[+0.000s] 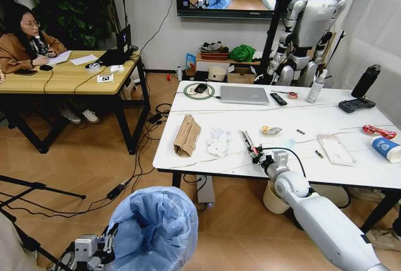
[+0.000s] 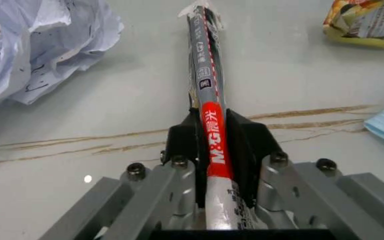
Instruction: Pick up the trash bin and place the trash from the table into it.
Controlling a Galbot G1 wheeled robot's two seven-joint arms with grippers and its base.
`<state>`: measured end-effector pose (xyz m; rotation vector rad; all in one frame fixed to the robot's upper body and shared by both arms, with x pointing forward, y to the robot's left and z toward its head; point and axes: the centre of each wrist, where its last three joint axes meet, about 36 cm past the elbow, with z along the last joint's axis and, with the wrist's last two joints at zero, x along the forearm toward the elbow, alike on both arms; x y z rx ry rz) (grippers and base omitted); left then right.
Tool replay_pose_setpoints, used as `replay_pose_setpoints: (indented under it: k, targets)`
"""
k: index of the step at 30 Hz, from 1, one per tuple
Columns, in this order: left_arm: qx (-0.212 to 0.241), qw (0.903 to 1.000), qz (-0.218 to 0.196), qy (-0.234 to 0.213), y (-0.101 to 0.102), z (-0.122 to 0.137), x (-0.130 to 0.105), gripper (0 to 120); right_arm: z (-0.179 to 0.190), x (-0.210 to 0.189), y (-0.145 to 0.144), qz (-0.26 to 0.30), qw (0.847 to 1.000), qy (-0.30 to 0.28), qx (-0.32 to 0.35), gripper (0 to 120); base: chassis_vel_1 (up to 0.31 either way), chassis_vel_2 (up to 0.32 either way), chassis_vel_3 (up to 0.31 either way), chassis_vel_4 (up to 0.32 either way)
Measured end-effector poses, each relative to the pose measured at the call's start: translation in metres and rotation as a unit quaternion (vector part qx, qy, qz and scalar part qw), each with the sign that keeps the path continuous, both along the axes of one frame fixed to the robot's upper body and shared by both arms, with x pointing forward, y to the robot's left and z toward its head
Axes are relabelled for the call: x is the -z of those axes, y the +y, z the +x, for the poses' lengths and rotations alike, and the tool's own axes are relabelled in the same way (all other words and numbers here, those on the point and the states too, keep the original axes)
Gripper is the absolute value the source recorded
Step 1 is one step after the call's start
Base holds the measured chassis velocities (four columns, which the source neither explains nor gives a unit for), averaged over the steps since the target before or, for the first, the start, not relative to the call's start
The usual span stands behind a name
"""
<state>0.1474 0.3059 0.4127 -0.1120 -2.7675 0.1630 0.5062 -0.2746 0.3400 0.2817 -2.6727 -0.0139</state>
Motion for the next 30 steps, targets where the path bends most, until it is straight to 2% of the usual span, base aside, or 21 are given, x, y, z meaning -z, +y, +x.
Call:
replay_pose_setpoints:
  k: [4, 10, 17, 23, 24, 30]
  targets:
    - [0.001, 1.0, 0.0, 0.003, 0.0, 0.0, -0.001, 0, 0.0, 0.001, 0.003, 0.003, 1.0, 0.0, -0.001, 0, 0.0, 0.0, 0.0, 0.0]
    - [0.008, 0.9998, 0.003, 0.015, 0.001, 0.004, -0.004, 0, -0.001, -0.005, -0.004, 0.026, 0.999, -0.017, 0.012, 0, 0.0, 0.0, 0.0, 0.0]
    - [0.027, 0.9992, 0.001, 0.029, 0.004, 0.012, -0.006, 0, -0.019, -0.019, -0.018, 0.075, 0.996, -0.052, 0.011, 0, 0.0, 0.0, 0.0, 0.0]
    - [0.046, 0.9976, -0.004, 0.052, 0.0, 0.023, -0.011, 0, -0.054, -0.055, -0.023, 0.172, 0.973, -0.142, -0.064, 0, 0.0, 0.0, 0.0, 0.0]
    - [0.046, 0.9976, -0.004, 0.052, 0.0, 0.023, -0.011, 0, -0.054, -0.055, -0.023, 0.172, 0.973, -0.142, -0.064, 0, 0.0, 0.0, 0.0, 0.0]
    - [0.071, 0.995, -0.024, 0.066, -0.016, 0.031, -0.007, 0, -0.084, -0.075, -0.026, 0.219, 0.944, -0.205, -0.141, 0, 0.0, 0.0, 0.0, 0.0]
